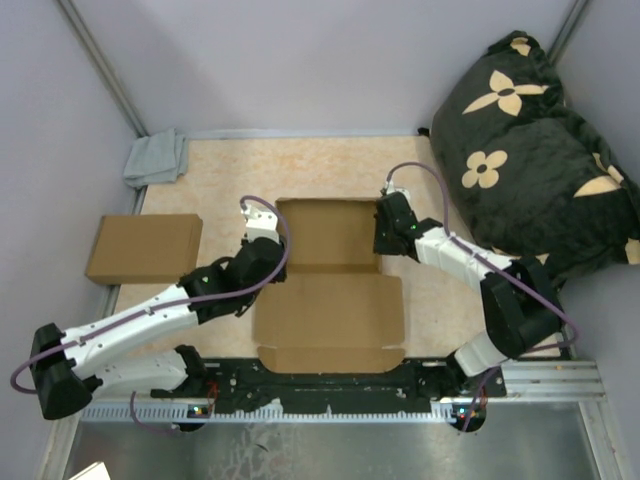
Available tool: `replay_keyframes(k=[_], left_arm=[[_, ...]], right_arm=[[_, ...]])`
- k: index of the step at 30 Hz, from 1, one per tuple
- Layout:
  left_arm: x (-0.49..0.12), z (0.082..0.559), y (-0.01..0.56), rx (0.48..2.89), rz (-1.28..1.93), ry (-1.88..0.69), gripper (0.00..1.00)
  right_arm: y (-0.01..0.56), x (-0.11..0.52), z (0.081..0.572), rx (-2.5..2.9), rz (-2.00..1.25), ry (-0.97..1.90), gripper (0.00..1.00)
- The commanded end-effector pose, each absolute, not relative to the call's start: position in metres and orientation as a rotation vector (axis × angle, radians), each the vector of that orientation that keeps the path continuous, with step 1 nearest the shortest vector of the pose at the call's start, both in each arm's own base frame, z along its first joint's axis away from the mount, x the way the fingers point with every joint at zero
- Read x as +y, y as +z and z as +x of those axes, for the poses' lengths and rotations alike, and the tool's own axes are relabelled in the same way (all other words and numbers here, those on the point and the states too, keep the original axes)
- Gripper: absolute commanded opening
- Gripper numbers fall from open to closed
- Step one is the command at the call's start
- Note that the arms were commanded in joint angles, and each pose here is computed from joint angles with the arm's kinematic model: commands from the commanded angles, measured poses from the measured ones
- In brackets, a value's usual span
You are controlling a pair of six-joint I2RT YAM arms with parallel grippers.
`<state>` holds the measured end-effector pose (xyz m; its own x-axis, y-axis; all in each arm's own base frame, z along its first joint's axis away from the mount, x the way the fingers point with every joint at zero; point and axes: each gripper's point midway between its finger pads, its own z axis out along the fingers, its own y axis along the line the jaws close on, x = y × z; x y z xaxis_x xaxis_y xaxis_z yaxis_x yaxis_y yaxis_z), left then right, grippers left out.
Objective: Fold the paper box
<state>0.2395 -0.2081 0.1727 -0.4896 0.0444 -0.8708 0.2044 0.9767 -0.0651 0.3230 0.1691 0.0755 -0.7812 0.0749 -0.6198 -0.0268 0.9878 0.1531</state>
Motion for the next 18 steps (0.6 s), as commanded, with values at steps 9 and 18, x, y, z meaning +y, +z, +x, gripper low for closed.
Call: replay_keyframes(k=[9, 18], left_arm=[[-0.21, 0.228, 0.232, 2.061, 0.178, -0.308, 0.46], [-0.192, 0.222, 0.235, 2.028, 0.183, -0.295, 0.46]], right_arm=[[0.099, 0.178, 0.31, 2.511, -0.03, 0.433, 0.43], [0.198, 0.179, 0.381, 2.21, -0.279, 0.274, 0.55]])
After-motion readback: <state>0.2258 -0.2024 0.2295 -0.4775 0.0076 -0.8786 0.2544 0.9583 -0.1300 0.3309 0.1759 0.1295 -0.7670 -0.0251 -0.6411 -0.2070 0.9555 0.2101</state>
